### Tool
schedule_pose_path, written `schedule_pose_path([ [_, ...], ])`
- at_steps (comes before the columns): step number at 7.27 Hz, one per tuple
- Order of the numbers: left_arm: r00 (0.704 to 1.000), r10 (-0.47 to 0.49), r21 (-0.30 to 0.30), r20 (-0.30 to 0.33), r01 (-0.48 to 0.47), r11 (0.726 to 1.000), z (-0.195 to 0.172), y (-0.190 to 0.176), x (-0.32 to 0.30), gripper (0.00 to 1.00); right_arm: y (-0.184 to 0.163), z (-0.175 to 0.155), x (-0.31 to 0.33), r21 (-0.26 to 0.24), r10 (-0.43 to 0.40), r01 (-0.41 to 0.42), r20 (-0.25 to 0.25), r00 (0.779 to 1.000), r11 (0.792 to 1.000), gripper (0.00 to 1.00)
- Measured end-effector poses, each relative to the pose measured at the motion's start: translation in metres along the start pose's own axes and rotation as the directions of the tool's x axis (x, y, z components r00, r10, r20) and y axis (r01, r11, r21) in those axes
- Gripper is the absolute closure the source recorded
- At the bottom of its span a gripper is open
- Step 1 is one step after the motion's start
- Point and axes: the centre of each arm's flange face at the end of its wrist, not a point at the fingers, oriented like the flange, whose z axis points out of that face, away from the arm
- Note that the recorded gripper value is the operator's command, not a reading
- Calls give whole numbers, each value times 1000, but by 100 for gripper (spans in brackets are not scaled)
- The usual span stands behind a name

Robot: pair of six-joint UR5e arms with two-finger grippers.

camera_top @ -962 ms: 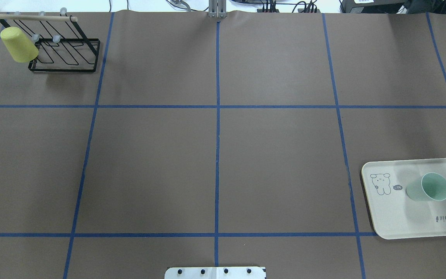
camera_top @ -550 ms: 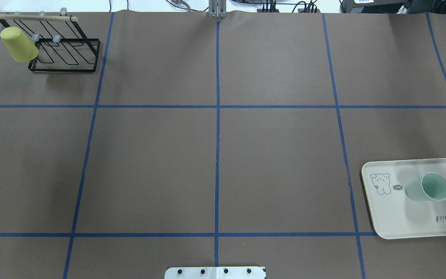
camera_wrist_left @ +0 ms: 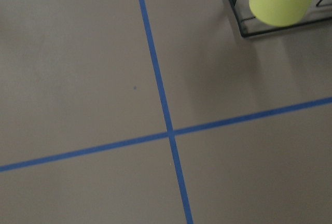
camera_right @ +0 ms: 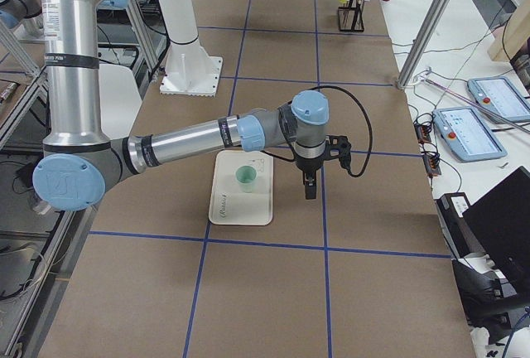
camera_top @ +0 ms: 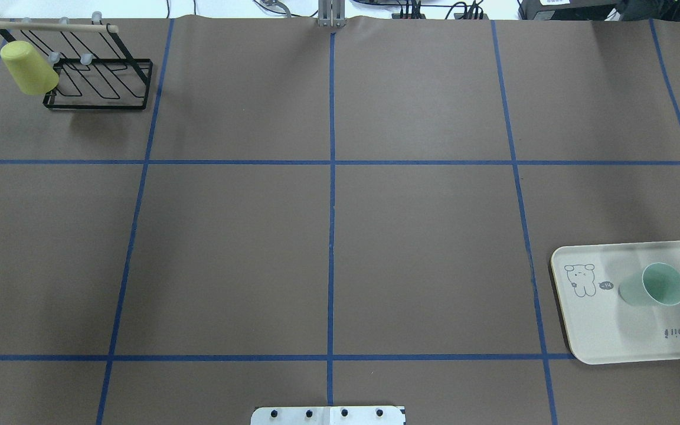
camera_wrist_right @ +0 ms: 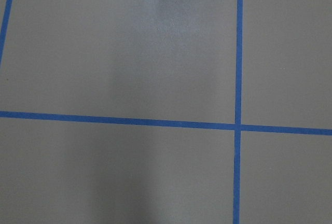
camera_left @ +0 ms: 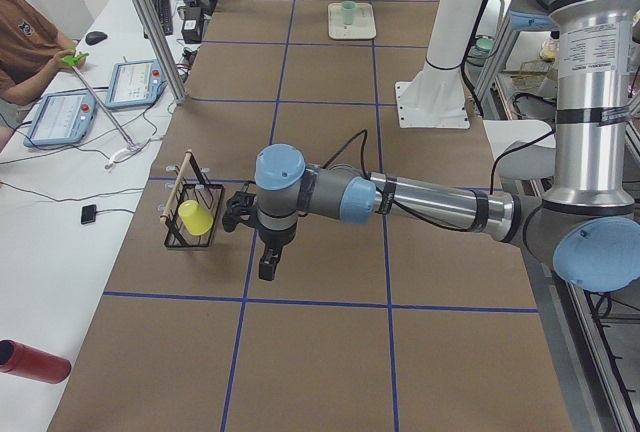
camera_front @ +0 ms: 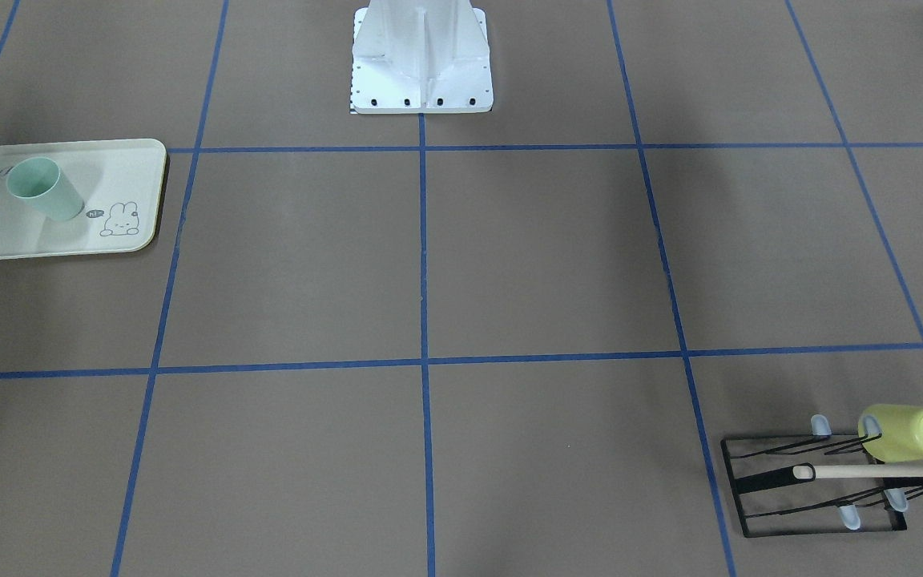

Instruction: Left arm grabs green cup and hands to right arm on tray

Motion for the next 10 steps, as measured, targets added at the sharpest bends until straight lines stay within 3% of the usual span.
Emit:
schedule_pose_path([
  [4,996,-44,-50,-82,39,998,-2,12,12,0,14,-6,35,-68,6,-5,16,1000,998,0],
  [10,991,-74,-68,-114,66,995,1,28,8,0,46,-6,67,-89,27,-24,32,999,996,0],
])
